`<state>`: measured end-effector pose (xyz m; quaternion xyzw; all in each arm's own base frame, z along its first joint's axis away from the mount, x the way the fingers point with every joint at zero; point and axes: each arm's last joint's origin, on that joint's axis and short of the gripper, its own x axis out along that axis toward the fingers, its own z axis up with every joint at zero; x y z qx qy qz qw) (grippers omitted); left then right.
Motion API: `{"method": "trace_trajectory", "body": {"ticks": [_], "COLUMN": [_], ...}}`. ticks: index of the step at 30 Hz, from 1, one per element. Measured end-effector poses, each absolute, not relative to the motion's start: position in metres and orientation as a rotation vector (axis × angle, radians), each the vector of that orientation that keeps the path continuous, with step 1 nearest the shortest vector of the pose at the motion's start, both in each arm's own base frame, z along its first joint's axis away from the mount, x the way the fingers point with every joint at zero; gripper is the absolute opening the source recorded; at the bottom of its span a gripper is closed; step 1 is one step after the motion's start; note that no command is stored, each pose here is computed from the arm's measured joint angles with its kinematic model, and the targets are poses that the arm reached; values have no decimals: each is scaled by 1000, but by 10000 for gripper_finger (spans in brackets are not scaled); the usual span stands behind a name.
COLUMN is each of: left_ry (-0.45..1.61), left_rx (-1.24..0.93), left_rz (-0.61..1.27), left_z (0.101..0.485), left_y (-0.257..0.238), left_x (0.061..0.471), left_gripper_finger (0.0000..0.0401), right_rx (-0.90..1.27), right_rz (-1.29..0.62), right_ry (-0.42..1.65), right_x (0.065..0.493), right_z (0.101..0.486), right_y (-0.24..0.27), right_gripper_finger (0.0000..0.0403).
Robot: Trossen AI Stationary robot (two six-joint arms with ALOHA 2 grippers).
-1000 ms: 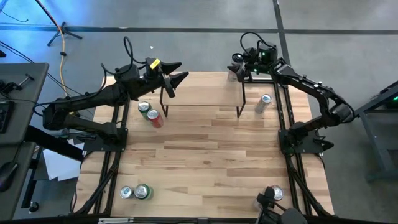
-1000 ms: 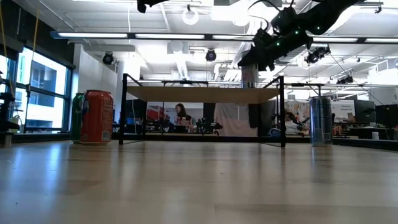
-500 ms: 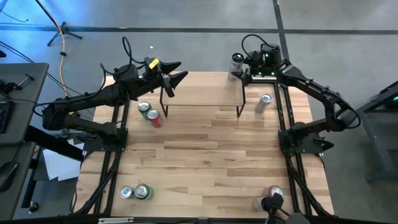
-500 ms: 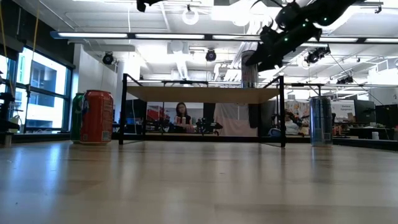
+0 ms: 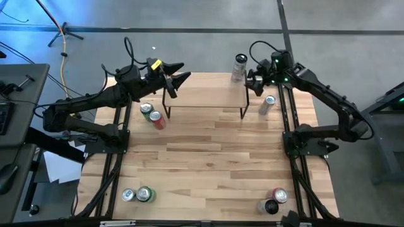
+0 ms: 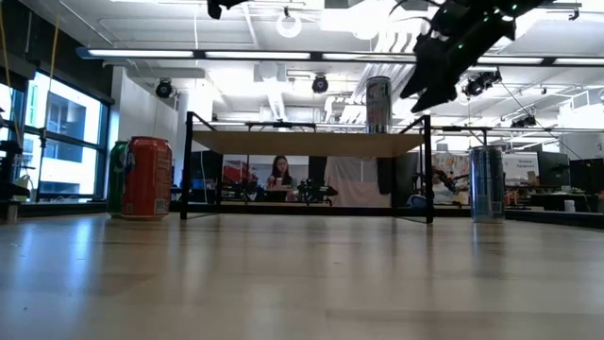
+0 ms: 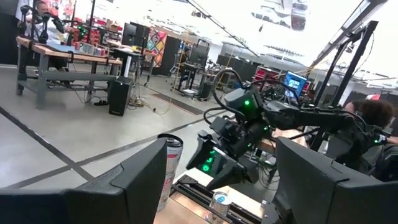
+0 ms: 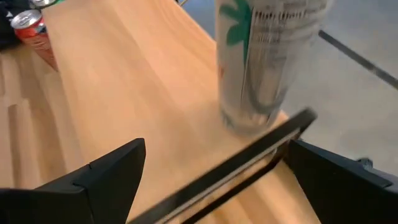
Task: Place canned beverage on shelf
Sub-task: Put the white pink soda can on the shelf aligned with the other white pink soda can
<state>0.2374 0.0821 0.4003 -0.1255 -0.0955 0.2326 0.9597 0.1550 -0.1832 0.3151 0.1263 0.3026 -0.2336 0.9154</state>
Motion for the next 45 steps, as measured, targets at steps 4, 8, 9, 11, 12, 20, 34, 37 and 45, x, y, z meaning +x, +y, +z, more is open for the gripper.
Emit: {"method": "trace_trajectory", "body": {"ticks": [4,8,9,11,12,20,34,37,45], "left_ry": [-200,-208,-213,-217,-218,-229,0,41,81], "left_rx": [-250,-242,-239,-235,-233,-204,-373,-424,-544], "left_rz": [385,287,268,236,225,206,244,234,93], "left_z": [405,413,416,421,423,435,411,405,396], "left_y": [78,71,69,64,62,47,48,47,17], "left_x": [233,220,215,203,197,154,155,165,205], "left_gripper_finger": [259,259,259,259,259,259,259,259,259], "right_rx": [313,420,454,515,544,717,968,963,865], "right_rz": [-481,-445,-432,-418,-415,-391,-338,-219,146], "right_ry": [604,506,476,413,381,236,345,427,613], "right_x": [144,134,132,129,128,130,170,188,215], "right_z": [325,339,343,350,353,369,350,345,344], "right_y": [-167,-151,-147,-141,-139,-126,-120,-106,-27], "right_gripper_finger": [381,381,381,381,381,381,381,381,381]}}
